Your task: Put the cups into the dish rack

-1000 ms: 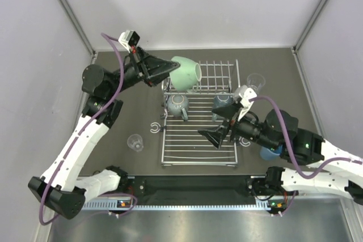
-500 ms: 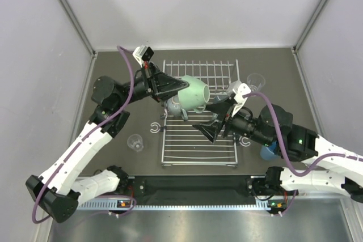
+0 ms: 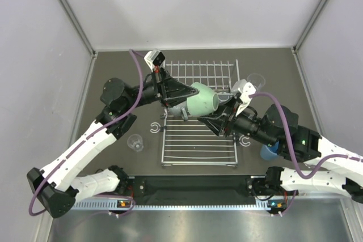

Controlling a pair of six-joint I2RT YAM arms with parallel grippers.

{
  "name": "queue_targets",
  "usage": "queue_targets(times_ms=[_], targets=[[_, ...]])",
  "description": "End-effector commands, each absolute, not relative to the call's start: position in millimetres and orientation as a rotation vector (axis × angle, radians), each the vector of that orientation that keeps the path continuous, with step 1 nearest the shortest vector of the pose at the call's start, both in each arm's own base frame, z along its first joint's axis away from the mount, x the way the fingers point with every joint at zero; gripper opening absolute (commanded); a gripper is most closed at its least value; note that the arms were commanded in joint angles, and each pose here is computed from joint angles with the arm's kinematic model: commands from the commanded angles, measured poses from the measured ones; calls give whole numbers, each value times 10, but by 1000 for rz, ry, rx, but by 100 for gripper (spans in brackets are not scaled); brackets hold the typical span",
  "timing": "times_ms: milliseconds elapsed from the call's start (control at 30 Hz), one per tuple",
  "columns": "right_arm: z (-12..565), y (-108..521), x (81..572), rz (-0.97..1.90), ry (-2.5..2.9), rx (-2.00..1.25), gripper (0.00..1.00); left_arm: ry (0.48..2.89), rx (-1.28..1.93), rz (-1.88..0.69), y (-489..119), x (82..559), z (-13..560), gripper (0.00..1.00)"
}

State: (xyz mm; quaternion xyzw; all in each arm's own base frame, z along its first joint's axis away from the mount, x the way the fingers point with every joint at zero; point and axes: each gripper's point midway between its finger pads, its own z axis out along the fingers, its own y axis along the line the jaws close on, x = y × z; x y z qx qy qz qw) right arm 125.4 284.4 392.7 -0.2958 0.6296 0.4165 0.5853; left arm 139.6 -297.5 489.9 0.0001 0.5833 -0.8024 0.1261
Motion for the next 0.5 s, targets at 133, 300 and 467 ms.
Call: queue_targets(times_ms=[133, 300, 467], targets=[[4275, 2733, 1244, 1003, 1380, -615, 4, 1586, 52, -2329, -2962, 1390, 5037, 0], [4238, 2663, 1290, 982, 1410, -572, 0, 1618, -6, -2302, -2993, 1472, 4896, 22], [4097, 2610, 1386, 931, 1495, -517, 0, 1693, -105, -2191, -2940, 1629, 4655, 90]])
